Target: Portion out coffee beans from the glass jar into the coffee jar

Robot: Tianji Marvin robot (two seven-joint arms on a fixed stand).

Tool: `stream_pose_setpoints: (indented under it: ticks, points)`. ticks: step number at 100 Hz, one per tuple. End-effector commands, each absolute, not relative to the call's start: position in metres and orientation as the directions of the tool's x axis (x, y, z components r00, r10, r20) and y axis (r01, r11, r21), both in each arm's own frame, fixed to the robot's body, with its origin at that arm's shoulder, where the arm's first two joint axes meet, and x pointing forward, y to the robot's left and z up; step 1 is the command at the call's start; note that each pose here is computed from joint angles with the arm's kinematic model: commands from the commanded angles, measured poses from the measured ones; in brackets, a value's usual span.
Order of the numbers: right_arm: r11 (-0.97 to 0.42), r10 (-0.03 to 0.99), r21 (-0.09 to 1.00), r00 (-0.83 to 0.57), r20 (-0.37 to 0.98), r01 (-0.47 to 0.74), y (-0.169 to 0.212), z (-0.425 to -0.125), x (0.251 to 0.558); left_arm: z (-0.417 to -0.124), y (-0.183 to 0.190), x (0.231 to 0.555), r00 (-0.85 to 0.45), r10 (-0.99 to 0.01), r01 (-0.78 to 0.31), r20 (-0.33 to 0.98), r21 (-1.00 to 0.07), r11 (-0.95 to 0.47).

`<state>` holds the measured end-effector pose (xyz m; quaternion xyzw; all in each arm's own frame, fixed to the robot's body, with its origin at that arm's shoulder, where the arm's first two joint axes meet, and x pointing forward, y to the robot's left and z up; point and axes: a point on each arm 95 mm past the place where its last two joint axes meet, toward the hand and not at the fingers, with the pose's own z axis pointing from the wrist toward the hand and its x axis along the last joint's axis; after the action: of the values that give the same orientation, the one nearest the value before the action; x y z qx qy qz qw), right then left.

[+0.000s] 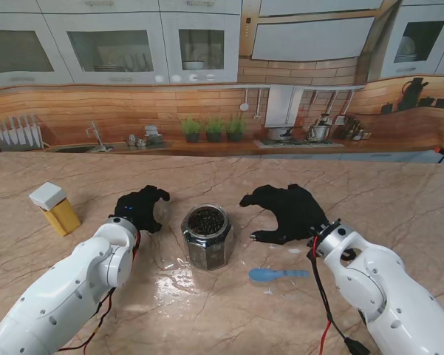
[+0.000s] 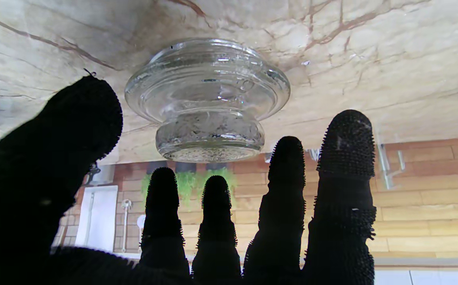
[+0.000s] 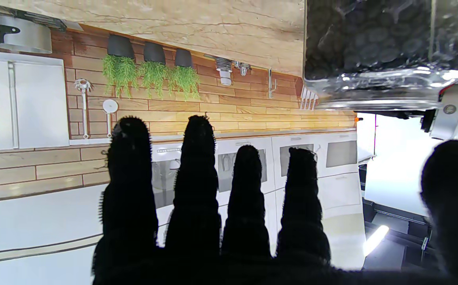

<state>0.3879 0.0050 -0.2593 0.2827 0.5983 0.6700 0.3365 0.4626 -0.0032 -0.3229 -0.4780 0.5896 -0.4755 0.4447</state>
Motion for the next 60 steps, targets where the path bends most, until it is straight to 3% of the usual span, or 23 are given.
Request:
stream_pose_setpoints:
  ticks: [1, 60]
  points:
    - [-0.053, 0.788, 0.993, -0.616, -0.021, -0.102, 0.006, -0.264, 0.387, -0.322, -0.004, 0.466, -0.136, -0.989, -0.167, -0.051, -0.983, 0.074]
    - [-0.052, 0.784, 0.995, -0.620, -0.012, -0.085, 0.010, -0.270, 0.389, -0.353, 0.003, 0.461, -0.054, -0.997, -0.268, 0.052, -0.963, -0.036]
